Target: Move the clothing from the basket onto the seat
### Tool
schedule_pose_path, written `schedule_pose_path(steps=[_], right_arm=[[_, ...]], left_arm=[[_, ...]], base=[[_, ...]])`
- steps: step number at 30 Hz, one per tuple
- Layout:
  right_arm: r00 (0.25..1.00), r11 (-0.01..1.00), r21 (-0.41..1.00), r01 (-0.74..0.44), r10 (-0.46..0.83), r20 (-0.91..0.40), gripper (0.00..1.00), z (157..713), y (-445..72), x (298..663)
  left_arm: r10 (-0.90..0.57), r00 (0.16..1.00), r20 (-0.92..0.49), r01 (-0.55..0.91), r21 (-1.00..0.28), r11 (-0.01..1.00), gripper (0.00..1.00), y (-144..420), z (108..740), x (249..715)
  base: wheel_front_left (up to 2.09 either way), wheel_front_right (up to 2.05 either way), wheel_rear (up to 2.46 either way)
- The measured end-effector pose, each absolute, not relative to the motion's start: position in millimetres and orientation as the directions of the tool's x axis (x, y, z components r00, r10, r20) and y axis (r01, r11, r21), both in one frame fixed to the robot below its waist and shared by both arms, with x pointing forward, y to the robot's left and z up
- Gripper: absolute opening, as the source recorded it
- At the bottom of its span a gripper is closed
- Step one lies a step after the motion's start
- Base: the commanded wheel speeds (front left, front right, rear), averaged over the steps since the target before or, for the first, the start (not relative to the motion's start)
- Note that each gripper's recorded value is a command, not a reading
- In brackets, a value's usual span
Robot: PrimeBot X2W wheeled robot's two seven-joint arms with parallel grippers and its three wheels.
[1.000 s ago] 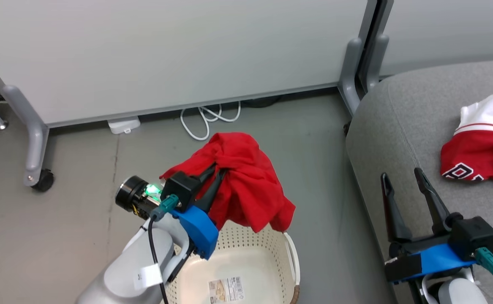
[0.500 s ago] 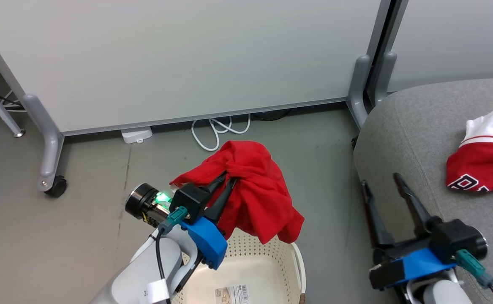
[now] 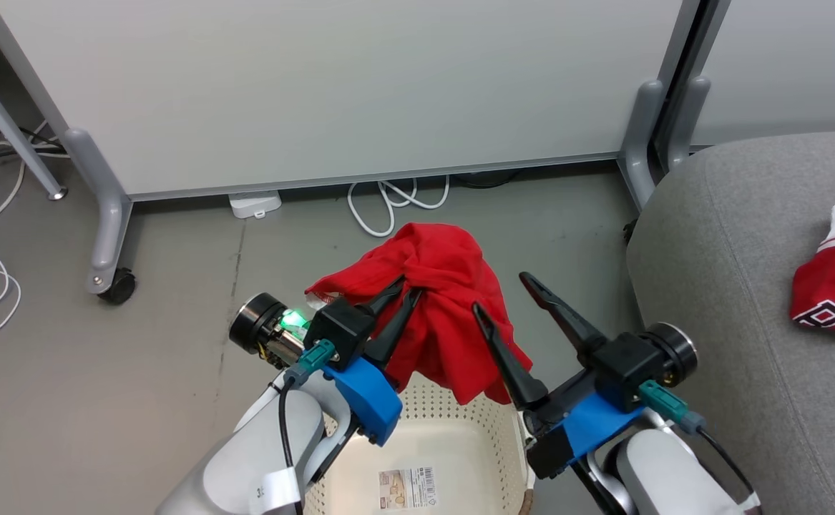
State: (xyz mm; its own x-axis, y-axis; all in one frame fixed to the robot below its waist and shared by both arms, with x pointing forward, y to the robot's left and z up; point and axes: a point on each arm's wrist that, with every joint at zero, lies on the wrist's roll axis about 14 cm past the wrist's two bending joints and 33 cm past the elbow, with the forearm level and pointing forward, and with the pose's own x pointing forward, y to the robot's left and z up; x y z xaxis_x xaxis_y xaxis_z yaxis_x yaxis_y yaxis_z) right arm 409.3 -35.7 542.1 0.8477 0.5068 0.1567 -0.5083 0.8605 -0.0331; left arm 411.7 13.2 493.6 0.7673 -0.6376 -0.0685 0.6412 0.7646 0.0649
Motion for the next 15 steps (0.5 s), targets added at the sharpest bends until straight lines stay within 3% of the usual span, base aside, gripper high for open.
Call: schedule_pose_path(steps=[12,13,14,15], right_arm=[[0.786,0.783,-0.085,-0.616,0.618,-0.003,1.0,496.5,2.3,419.2],[0.785,0.78,-0.096,-0.618,0.62,-0.015,0.75,493.9,3.0,421.1],[0.787,0.782,-0.096,-0.616,0.617,-0.025,0.25,491.3,2.2,422.9],[0.789,0.784,-0.095,-0.614,0.613,-0.037,0.0,487.7,1.0,424.1]], left_arm=[[-0.645,0.763,-0.044,0.646,0.071,0.76,0.0,9.9,500.5,421.6],[-0.646,0.762,-0.043,0.647,0.07,0.759,0.0,9.4,500.6,422.0],[-0.647,0.761,-0.042,0.648,0.069,0.758,0.0,8.7,500.8,422.2],[-0.648,0.761,-0.042,0.649,0.068,0.758,0.0,8.3,500.5,422.3]], base=[[0.0,0.0,0.0],[0.0,0.0,0.0],[0.0,0.0,0.0],[0.0,0.0,0.0]])
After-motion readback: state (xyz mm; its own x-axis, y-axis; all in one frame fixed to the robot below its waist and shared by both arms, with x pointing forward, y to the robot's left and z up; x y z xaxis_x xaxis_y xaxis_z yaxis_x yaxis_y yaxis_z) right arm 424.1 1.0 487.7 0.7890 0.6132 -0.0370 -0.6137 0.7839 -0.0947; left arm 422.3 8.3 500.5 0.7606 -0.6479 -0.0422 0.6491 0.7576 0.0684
